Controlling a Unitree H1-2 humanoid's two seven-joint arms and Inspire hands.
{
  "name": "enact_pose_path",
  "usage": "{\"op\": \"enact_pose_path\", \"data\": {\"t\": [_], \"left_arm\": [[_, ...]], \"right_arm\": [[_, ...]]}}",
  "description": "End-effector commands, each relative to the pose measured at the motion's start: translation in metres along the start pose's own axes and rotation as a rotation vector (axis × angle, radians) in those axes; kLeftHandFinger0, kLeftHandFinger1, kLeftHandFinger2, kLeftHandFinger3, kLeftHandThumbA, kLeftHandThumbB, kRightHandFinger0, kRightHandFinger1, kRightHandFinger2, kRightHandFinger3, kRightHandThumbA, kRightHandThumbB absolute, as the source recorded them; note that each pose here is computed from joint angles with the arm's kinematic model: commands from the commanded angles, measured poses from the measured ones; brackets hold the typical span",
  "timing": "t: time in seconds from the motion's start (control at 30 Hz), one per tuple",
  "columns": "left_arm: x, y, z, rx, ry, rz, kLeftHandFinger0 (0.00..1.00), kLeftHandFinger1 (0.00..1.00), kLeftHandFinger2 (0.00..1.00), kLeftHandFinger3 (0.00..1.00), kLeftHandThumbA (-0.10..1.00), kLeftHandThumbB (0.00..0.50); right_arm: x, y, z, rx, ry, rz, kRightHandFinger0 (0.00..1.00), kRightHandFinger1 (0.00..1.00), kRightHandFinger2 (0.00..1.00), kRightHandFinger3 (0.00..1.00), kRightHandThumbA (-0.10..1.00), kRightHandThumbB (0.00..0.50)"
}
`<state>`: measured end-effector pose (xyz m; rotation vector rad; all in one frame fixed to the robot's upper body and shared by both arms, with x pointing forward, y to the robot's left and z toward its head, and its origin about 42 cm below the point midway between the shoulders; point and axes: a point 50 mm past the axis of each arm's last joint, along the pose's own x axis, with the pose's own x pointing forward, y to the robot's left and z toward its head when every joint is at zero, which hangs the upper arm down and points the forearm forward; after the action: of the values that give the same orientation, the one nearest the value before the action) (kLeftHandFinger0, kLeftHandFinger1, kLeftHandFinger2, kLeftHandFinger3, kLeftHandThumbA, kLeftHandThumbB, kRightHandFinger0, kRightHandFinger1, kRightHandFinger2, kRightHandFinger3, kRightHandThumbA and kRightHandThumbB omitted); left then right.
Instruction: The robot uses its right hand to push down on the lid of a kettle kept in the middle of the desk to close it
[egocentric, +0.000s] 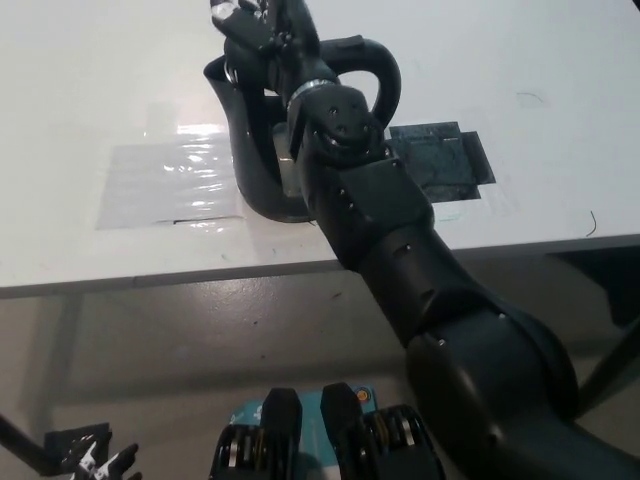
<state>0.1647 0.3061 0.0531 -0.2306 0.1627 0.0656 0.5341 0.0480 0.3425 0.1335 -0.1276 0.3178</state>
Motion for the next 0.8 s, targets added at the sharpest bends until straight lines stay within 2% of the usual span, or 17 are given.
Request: {"op": "enact_pose_path", "data": {"t": [0.0,0.1,0.2,0.23,0.27,0.33,0.37,0.43,0.5,0.53,0.57,0.63,0.67,0.73,0.77], "left_arm": [[-0.003,-0.001,0.007,0.034,-0.035,-0.004,1.00,1.00,0.87,1.00,0.31,0.266],[-0.001,-0.003,0.010,0.024,-0.037,-0.025,1.00,1.00,0.87,1.00,0.29,0.267],[0.004,-0.004,0.015,0.027,-0.043,-0.040,1.00,1.00,0.87,1.00,0.28,0.258],[0.005,-0.004,0.016,0.027,-0.046,-0.044,1.00,1.00,0.87,1.00,0.28,0.256],[0.006,-0.004,0.016,0.025,-0.048,-0.046,1.00,1.00,0.87,1.00,0.28,0.258],[0.010,-0.006,0.019,0.026,-0.056,-0.052,1.00,1.00,0.87,1.00,0.28,0.254],[0.012,-0.006,0.021,0.026,-0.058,-0.050,1.00,1.00,0.86,1.00,0.29,0.282],[0.012,-0.005,0.021,0.026,-0.058,-0.051,1.00,1.00,0.86,1.00,0.29,0.277],[0.010,-0.006,0.021,0.024,-0.056,-0.051,1.00,1.00,0.86,1.00,0.29,0.264],[0.010,-0.006,0.021,0.027,-0.056,-0.053,1.00,1.00,0.87,1.00,0.30,0.260],[0.010,-0.006,0.022,0.027,-0.057,-0.051,1.00,1.00,0.88,1.00,0.30,0.267],[0.007,-0.005,0.021,0.031,-0.062,-0.045,1.00,1.00,0.88,1.00,0.31,0.267],[0.007,-0.004,0.021,0.032,-0.065,-0.041,1.00,1.00,0.87,1.00,0.31,0.267],[0.008,-0.003,0.021,0.031,-0.066,-0.039,1.00,1.00,0.86,1.00,0.31,0.269],[0.008,-0.002,0.021,0.033,-0.068,-0.033,1.00,1.00,0.86,1.00,0.31,0.268]], "right_arm": [[-0.001,0.021,-0.008,-0.096,0.056,0.035,1.00,1.00,1.00,1.00,0.41,0.110],[0.000,0.013,-0.011,-0.099,0.073,0.016,1.00,1.00,1.00,1.00,0.43,0.094],[-0.002,0.005,-0.021,-0.105,0.081,0.007,1.00,1.00,1.00,1.00,0.40,0.082],[-0.003,0.004,-0.025,-0.101,0.097,0.002,1.00,1.00,1.00,1.00,0.39,0.094],[-0.004,0.004,-0.028,-0.103,0.110,-0.001,0.99,1.00,1.00,0.96,0.37,0.092],[-0.006,0.002,-0.037,-0.123,0.130,-0.005,0.97,1.00,1.00,0.95,0.39,0.075],[-0.013,0.000,-0.053,-0.117,0.161,-0.005,0.95,0.99,1.00,0.86,0.37,0.074],[-0.019,-0.002,-0.067,-0.126,0.186,-0.006,0.97,0.98,1.00,0.85,0.39,0.085],[-0.036,-0.008,-0.103,-0.142,0.255,-0.018,0.93,0.97,1.00,0.97,0.43,0.113],[-0.041,-0.009,-0.112,-0.142,0.268,-0.019,0.94,0.97,1.00,0.99,0.43,0.103],[-0.047,-0.011,-0.122,-0.153,0.284,-0.025,0.89,0.93,0.98,0.96,0.44,0.110],[-0.051,-0.010,-0.129,-0.138,0.292,-0.023,0.88,0.92,0.96,0.96,0.45,0.121],[-0.056,-0.012,-0.137,-0.136,0.298,-0.025,0.92,0.96,1.00,1.00,0.47,0.110],[-0.057,-0.012,-0.137,-0.124,0.293,-0.025,0.94,0.99,1.00,1.00,0.48,0.107],[-0.054,-0.013,-0.133,-0.132,0.280,-0.019,0.96,1.00,1.00,1.00,0.54,0.094]]}}
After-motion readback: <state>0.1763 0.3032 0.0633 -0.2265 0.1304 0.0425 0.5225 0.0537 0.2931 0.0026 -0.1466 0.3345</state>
